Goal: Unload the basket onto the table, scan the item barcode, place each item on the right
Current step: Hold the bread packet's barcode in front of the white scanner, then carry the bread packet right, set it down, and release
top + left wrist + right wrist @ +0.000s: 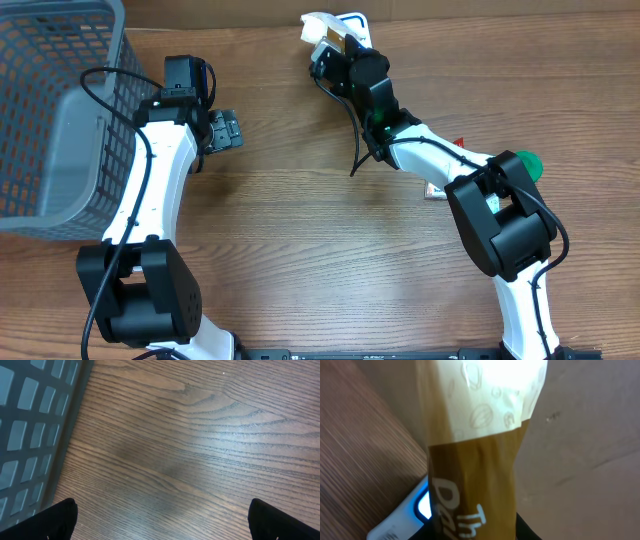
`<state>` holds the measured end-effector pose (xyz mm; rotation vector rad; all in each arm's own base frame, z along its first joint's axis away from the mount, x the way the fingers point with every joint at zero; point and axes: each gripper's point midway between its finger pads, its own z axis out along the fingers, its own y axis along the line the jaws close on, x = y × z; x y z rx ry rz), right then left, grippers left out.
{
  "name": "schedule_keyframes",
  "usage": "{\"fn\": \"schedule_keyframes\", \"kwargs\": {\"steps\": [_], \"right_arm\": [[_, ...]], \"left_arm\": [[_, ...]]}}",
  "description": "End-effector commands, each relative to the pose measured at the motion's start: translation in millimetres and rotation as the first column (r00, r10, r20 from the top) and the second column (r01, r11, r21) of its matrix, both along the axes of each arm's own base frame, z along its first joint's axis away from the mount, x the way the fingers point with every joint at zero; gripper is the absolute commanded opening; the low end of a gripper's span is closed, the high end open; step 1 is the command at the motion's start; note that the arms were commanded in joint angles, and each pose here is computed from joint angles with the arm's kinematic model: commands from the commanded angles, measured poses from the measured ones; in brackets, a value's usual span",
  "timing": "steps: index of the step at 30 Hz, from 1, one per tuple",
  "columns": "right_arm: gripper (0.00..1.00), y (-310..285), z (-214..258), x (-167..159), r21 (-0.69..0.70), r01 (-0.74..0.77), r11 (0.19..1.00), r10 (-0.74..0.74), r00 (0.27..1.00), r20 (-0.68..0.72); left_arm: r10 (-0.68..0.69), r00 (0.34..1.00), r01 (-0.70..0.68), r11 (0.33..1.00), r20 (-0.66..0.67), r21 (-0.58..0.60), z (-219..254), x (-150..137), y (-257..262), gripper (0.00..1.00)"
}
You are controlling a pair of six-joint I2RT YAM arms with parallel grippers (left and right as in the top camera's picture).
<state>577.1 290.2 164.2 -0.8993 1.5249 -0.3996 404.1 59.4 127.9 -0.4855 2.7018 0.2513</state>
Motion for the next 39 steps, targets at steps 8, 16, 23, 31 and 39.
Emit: {"fn": "schedule_keyframes", "kwargs": {"steps": [8, 16, 23, 31, 39], "right_arm": [[0.03, -7.5, 50.3, 2.0, 0.36, 0.093, 0.928, -0.097, 0.995, -0.008], [0.03, -26.8, 136.9, -20.9, 0.49, 0.101, 0.866, -0.127, 0.992, 0.02], [0.04, -56.6, 135.4, -75.1, 0.485, 0.276, 0.83, -0.14, 0.944, -0.298], [0.03, -52.8, 33.9, -203.9, 0.265, 0.232, 0.936, 0.11, 0.522, -0.846], [0.04, -81.4, -0.8, -288.2, 0.136, 0.27, 0.953, 0.109, 0.113, -0.988]], "left_arm": [[-0.006, 1.0, 0.006, 1.0, 0.024, 0.018, 10.4, 1.9, 2.0, 1.0], [-0.006, 1.0, 0.006, 1.0, 0.024, 0.018, 10.4, 1.9, 2.0, 1.0], [-0.006, 1.0, 0.006, 1.0, 0.024, 0.018, 10.4, 1.9, 2.0, 1.0], [-0.006, 1.0, 0.006, 1.0, 0.024, 0.018, 10.4, 1.9, 2.0, 1.0], [-0.006, 1.0, 0.006, 1.0, 0.024, 0.018, 10.4, 1.9, 2.0, 1.0]]}}
